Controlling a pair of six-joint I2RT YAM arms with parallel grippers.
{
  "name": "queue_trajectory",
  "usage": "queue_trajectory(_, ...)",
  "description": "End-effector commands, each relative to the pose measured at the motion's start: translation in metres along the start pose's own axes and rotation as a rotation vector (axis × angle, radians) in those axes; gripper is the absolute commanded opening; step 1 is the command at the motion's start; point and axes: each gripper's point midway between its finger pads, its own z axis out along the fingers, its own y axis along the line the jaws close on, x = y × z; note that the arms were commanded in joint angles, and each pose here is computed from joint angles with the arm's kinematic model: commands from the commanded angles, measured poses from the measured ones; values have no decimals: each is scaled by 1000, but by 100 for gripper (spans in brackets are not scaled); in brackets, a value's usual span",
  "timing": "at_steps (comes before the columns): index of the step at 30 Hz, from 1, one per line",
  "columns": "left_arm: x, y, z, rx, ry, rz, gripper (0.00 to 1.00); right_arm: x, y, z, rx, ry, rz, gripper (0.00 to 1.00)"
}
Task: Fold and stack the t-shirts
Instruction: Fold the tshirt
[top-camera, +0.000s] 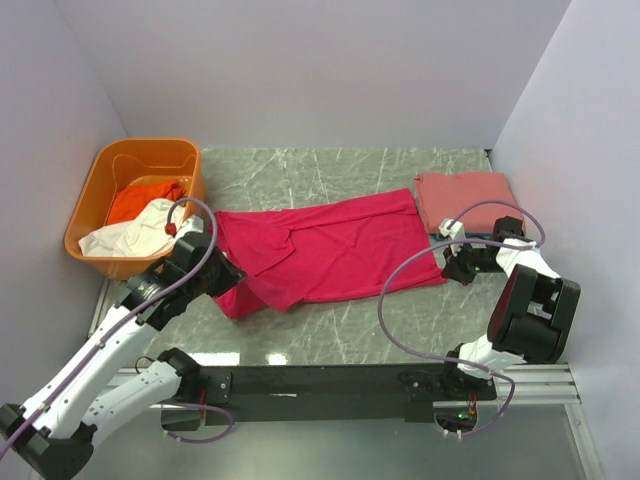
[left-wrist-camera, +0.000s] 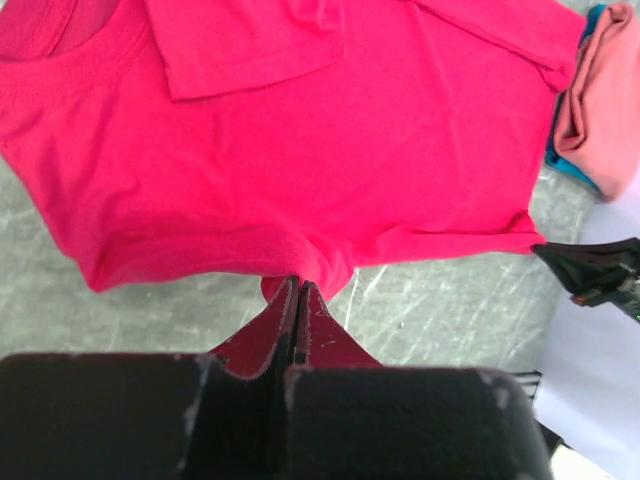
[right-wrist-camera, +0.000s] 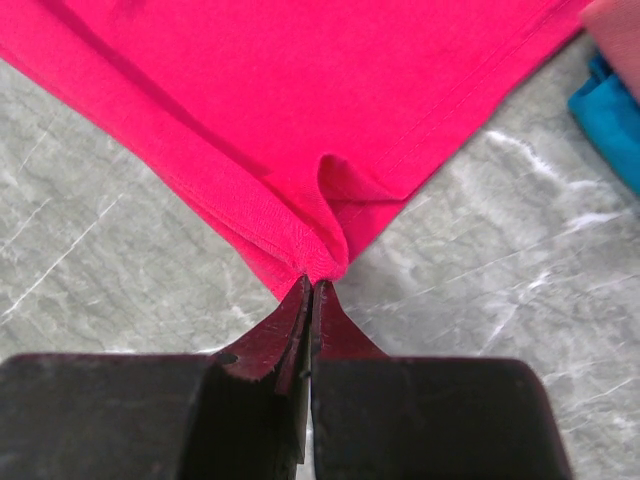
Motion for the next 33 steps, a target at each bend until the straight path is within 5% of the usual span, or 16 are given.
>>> queue_trajectory(1, -27, -28, -1, 65, -89, 39, 0, -14, -13, -3, 13, -49, 11, 0)
queue_trajectory(11, -71, -34, 11, 0, -218, 64, 0, -20, -27, 1, 9, -66, 59, 0)
queue_trajectory(33, -113, -10, 50, -73, -253, 41, 0, -69, -50, 27, 11, -80, 61, 0)
